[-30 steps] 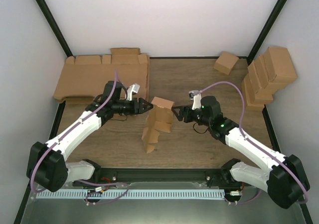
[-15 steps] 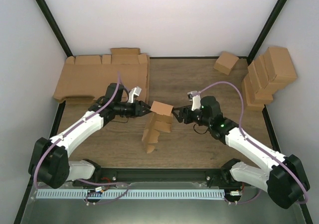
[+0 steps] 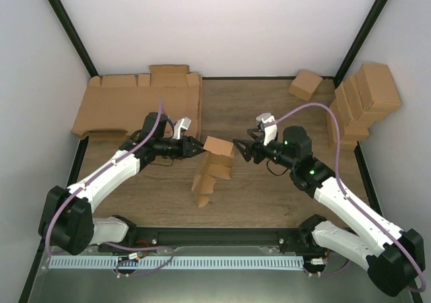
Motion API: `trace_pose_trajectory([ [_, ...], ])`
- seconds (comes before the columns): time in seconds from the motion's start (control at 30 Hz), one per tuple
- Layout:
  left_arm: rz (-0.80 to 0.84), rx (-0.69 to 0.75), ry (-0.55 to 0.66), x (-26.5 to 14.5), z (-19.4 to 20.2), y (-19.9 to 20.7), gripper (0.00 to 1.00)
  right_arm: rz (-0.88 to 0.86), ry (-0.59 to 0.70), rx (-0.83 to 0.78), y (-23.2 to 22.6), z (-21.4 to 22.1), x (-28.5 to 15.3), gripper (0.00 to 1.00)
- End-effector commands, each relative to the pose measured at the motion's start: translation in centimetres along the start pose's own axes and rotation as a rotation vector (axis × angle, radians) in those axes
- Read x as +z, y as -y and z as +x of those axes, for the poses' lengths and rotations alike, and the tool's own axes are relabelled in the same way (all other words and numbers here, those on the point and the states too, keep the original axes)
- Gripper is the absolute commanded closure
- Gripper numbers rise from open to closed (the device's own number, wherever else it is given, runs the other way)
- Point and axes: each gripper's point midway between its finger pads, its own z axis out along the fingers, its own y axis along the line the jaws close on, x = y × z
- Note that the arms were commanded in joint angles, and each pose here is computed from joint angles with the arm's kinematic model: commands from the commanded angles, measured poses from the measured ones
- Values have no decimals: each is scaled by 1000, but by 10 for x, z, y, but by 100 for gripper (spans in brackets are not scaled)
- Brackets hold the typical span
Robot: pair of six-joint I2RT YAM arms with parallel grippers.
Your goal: Fold the paper box
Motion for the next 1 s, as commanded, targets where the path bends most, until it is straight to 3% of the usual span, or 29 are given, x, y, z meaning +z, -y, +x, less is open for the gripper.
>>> trace_pose_trajectory([
  [0.0, 14, 17, -1, 1, -2, 1, 61, -76, 34, -116, -18, -35, 5, 27],
  [0.27, 12, 21, -5, 2, 0, 0, 62, -189, -126, -307, -48, -17, 27, 38],
  [0.63, 13, 25, -14, 2, 1, 0, 62, -103, -250, -384, -43, 13, 38, 40],
  [0.8, 14, 28, -11, 2, -1, 1, 62, -40, -259, -413, -33, 14, 43, 48],
  [0.97, 16, 36, -7, -1, -2, 5, 61, -9, -232, -424, -30, 8, 44, 46],
])
